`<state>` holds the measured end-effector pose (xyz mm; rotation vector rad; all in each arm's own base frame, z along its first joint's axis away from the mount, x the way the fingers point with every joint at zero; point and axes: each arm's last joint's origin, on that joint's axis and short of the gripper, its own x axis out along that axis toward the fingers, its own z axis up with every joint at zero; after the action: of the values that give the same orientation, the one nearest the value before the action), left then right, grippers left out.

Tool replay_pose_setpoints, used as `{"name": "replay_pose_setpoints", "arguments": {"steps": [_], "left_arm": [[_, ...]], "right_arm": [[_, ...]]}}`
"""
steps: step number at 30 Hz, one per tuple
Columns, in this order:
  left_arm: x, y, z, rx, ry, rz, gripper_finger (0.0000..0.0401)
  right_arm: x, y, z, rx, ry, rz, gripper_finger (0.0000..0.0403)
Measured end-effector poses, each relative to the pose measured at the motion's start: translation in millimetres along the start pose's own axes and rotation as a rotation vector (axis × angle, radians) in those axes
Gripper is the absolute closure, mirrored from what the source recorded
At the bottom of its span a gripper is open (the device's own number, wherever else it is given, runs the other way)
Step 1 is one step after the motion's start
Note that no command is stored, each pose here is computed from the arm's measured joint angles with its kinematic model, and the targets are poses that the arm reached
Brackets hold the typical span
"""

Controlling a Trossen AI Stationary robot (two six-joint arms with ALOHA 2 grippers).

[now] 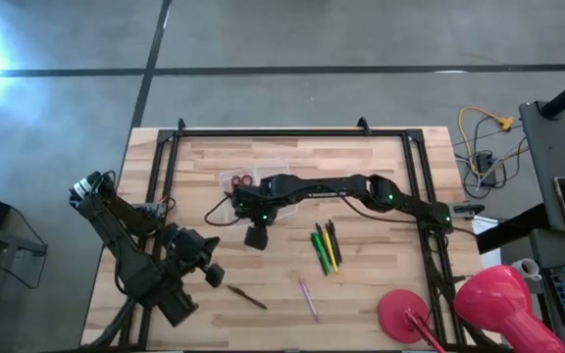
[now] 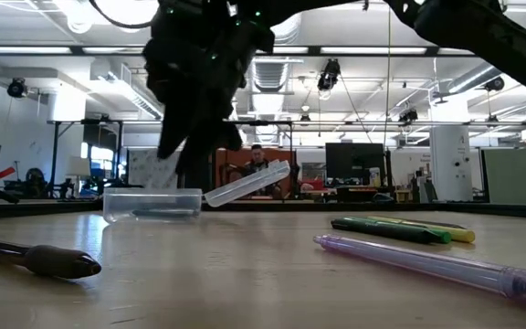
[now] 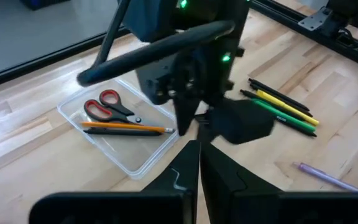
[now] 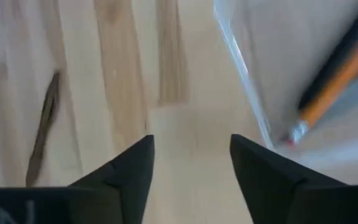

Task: Pick & place school supplies into a supply box
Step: Put the brown pen into the transparent supply box

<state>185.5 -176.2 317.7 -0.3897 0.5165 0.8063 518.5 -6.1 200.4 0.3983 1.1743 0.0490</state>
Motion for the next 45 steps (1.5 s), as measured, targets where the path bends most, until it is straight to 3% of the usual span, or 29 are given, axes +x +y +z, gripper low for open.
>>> {"name": "replay_pose_setpoints", "arguments": {"steps": [8,13,18,22,27,31,39,41,45], "left_arm": [[2.4,-3.7,-4.5,-0.059,0.006,-0.024,0.0401],[12.3,-9.8,-20.9,-0.129,0.021,-0.072,0.0401],[24.1,-15.9,-40.8,-0.189,0.059,-0.128,0.0401],[29.1,-23.5,-53.3,-0.030,0.143,-0.190,0.0401],[30.0,-36.7,-63.2,0.149,0.245,-0.339,0.0401],[32.4,-37.0,-66.9,0.158,0.246,-0.356,0.0401],[41.8,-32.2,-71.9,0.190,0.244,-0.328,0.0401],[46.7,-30.3,-74.3,0.303,0.232,-0.333,0.0401],[53.7,-36.8,-76.7,0.636,0.253,-0.432,0.0401]], "right_arm": [[-48.3,-4.2,-8.6,-0.039,0.054,-0.196,0.0175],[-60.9,-2.6,-29.0,-0.025,0.245,-0.239,0.0182],[-51.2,-0.7,-50.1,-0.022,0.423,-0.275,0.0183],[-43.5,10.0,-67.7,-0.140,0.494,-0.267,0.0183],[-52.8,13.6,-95.0,-0.202,0.467,-0.366,0.0183],[-78.1,5.1,-123.9,-0.044,0.335,-0.388,0.0183],[-99.9,-19.6,-197.4,0.472,0.150,-0.428,0.0183],[-95.7,-22.7,-211.8,0.540,0.140,-0.432,0.0183],[-90.3,-22.8,-234.3,0.605,0.146,-0.446,0.0183]]}}
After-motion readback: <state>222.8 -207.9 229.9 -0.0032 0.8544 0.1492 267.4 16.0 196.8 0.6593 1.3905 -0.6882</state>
